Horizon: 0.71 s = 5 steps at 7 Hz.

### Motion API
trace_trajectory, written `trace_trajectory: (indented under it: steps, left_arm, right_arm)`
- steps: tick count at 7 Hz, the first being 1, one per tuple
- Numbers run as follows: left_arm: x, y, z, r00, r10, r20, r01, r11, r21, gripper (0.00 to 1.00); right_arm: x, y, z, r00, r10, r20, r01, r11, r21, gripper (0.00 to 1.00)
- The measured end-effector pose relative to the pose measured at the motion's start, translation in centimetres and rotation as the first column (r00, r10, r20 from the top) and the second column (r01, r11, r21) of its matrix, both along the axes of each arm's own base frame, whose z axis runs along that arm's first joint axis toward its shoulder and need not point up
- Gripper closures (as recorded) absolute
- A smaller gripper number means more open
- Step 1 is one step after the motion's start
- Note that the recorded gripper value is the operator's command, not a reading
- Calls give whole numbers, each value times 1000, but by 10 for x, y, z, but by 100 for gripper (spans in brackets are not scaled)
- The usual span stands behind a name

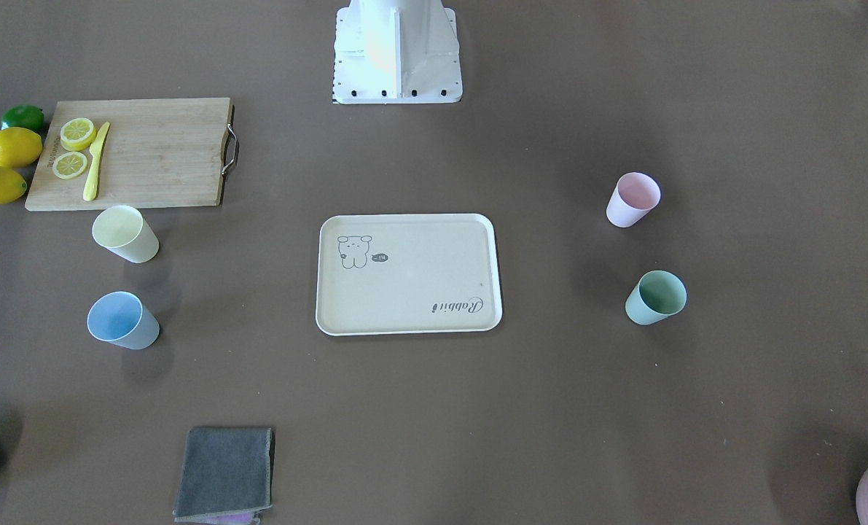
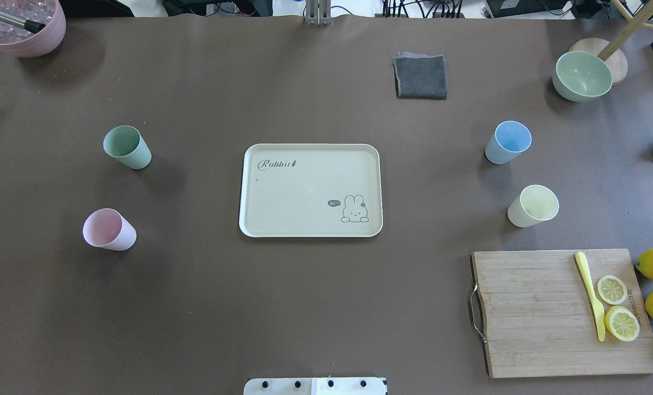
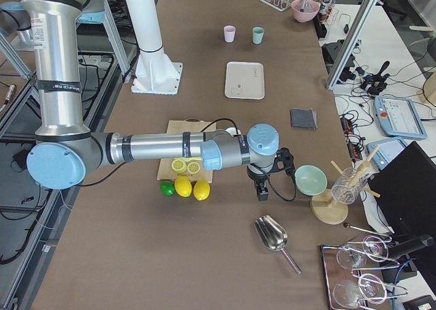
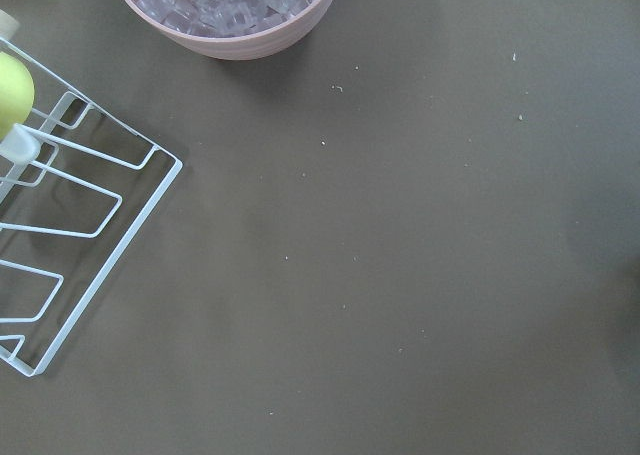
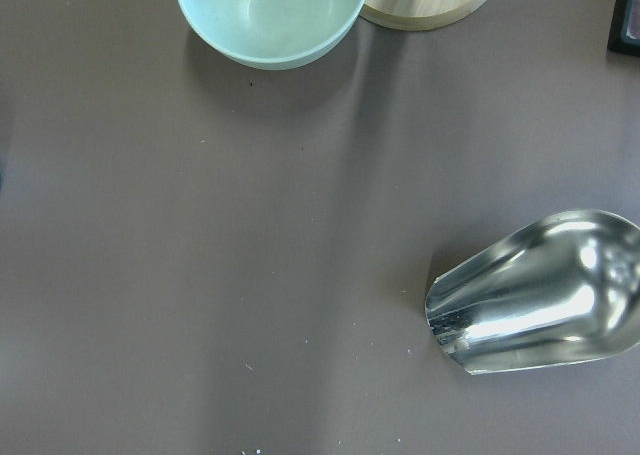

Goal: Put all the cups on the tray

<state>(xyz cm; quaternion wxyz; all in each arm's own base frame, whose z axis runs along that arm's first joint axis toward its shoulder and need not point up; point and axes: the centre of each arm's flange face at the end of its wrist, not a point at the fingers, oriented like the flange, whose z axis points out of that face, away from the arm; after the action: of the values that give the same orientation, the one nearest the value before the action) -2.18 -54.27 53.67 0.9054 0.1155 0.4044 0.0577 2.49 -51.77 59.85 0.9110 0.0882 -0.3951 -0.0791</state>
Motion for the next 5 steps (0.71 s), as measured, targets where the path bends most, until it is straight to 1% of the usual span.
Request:
trace_trajectory:
  steps: [1, 3, 5]
  left_arm:
    - [-7, 1, 3, 999, -8, -32, 8, 1000, -14, 2]
    - [-16, 4, 4, 998, -21, -58, 20, 1000, -20, 2]
    - [-20, 15, 13, 999, -33, -24, 33, 999, -12, 2]
  right_arm:
    - [2, -2, -1, 1000, 5, -15, -5, 1000, 3, 0]
    - [6, -5, -3, 999, 15, -33, -15, 1000, 1, 0]
    - [6, -5, -4, 999, 16, -35, -16, 1000, 4, 0]
